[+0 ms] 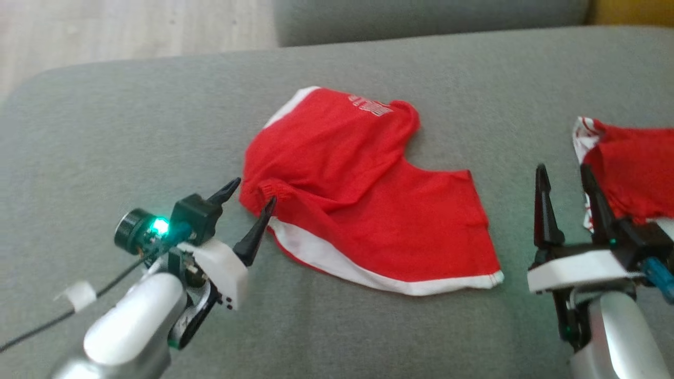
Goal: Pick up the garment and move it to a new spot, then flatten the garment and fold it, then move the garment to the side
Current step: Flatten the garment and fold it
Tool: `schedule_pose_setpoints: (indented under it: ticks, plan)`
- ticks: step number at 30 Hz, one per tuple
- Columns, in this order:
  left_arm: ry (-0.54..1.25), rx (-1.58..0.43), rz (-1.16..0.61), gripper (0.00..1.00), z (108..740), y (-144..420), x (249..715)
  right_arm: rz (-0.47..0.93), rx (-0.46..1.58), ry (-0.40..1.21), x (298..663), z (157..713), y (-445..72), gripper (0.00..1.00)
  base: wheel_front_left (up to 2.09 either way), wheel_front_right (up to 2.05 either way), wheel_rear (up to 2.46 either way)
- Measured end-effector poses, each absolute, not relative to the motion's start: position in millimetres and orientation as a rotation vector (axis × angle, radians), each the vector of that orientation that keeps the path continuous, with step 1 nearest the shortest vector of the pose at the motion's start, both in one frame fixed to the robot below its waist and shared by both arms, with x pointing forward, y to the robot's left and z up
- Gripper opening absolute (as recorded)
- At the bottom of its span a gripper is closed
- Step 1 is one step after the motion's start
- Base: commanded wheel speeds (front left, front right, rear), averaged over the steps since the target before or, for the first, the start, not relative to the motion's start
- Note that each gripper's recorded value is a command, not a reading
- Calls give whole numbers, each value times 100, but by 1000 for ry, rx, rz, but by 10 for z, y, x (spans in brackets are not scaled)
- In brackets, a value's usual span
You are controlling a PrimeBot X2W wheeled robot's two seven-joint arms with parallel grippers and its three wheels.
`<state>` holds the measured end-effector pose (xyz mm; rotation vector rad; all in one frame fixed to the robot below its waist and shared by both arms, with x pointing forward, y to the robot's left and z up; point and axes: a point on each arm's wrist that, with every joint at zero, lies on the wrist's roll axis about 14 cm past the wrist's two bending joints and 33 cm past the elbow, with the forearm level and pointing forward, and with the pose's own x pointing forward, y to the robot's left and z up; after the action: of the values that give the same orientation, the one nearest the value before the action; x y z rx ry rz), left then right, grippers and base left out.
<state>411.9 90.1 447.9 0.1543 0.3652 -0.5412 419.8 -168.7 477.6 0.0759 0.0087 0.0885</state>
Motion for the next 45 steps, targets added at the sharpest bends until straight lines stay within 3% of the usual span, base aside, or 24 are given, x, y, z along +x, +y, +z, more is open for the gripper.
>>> schedule_pose_setpoints:
  ticks: [9, 14, 23, 33, 45]
  plan:
    - [74, 32, -312, 100, 5003, 1232, 4127, 135, 94, -33, 4204, 4915, -1517, 100, 0, 0, 0]
    - [27, -49, -201, 100, 5010, 1285, 4109, 136, 101, -36, 4152, 4918, -1519, 100, 0, 0, 0]
    - [51, -55, -260, 100, 4857, 1114, 4013, 117, 103, -6, 4069, 4813, -1583, 100, 0, 0, 0]
    - [279, 19, -435, 100, 4277, 947, 3811, 106, 102, 11, 4053, 4755, -1620, 100, 0, 0, 0]
    - [408, 100, -523, 100, 4035, 858, 3973, 82, 100, 43, 4042, 4646, -1702, 100, 0, 0, 0]
